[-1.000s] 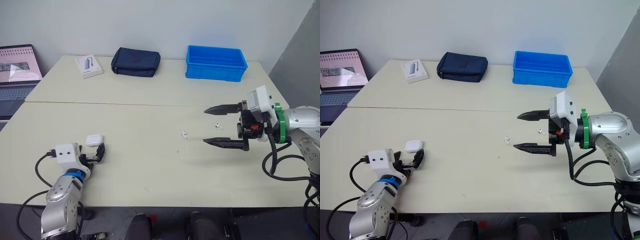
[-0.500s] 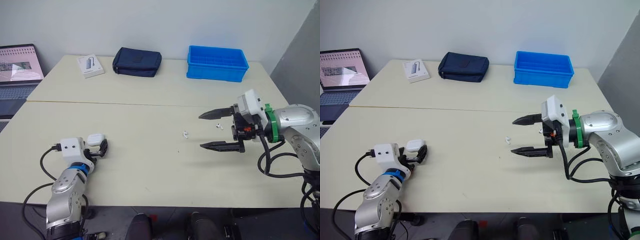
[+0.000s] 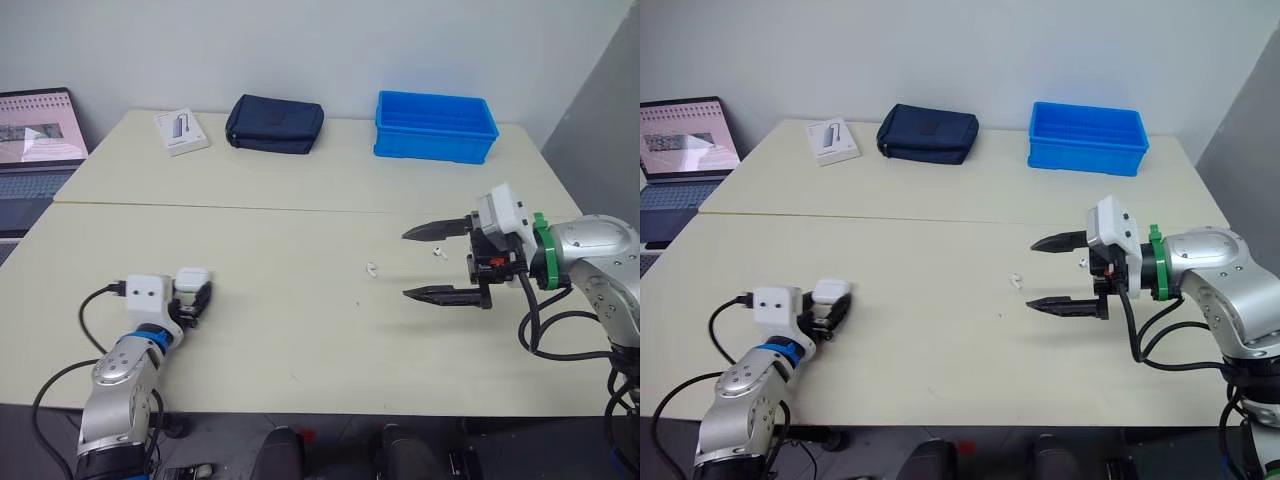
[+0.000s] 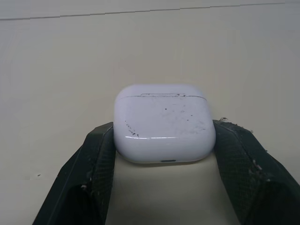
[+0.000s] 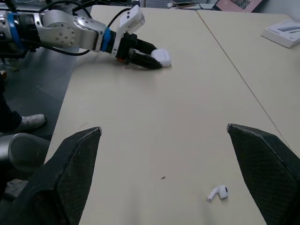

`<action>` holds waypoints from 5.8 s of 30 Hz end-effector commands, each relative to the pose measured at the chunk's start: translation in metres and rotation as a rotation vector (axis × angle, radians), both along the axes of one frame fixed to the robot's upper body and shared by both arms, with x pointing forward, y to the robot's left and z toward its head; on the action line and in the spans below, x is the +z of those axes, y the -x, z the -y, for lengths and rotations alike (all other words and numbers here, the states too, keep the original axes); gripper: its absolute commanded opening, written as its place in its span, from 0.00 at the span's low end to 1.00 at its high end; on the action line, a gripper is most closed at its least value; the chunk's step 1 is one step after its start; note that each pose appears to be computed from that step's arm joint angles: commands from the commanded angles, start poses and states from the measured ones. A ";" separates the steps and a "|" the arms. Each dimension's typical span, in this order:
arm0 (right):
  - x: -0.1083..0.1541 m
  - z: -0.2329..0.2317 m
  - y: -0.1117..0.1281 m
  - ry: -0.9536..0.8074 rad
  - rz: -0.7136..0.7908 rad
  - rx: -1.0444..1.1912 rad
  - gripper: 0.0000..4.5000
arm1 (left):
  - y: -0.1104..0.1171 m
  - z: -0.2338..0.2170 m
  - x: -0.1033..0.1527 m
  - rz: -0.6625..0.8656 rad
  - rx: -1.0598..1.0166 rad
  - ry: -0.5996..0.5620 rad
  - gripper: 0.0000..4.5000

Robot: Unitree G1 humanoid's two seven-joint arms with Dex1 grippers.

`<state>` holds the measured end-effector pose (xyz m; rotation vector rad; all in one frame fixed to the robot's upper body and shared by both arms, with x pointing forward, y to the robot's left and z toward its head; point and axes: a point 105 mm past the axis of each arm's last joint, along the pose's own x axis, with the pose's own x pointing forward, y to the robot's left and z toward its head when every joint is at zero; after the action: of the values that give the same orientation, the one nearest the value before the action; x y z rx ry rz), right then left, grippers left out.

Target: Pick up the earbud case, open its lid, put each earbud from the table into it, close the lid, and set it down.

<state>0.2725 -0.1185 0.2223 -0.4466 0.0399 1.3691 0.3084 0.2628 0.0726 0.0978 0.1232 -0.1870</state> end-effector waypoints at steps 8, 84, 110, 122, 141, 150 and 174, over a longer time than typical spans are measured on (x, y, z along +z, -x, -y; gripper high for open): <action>-0.023 -0.013 0.006 0.024 -0.282 -0.185 1.00 | 0.021 0.162 0.052 0.277 -0.847 -0.107 0.61; -0.057 -0.053 -0.001 0.372 -0.132 -0.039 0.17 | 0.038 0.193 0.067 -0.172 -1.216 -0.156 1.00; -0.060 -0.052 0.009 0.459 -0.105 0.024 0.17 | 0.037 0.201 0.068 -0.143 -1.310 -0.193 0.79; -0.064 -0.053 0.011 0.465 -0.112 0.040 0.17 | 0.038 0.208 0.066 -0.137 -1.315 -0.178 0.16; -0.031 -0.038 0.004 0.356 0.107 0.021 0.86 | 0.046 0.190 0.061 -0.080 -1.187 0.228 0.16; -0.039 -0.049 0.006 0.278 0.100 0.032 0.86 | 0.050 0.190 0.057 -0.023 -1.209 0.163 0.16; -0.014 -0.042 -0.011 0.168 -0.008 -0.037 0.86 | 0.052 0.187 0.051 -0.016 -1.217 0.096 0.16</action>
<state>0.2845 -0.0772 0.1950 -0.5786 0.2174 1.3427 0.2584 0.0767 0.1176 0.0602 0.0893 -1.3894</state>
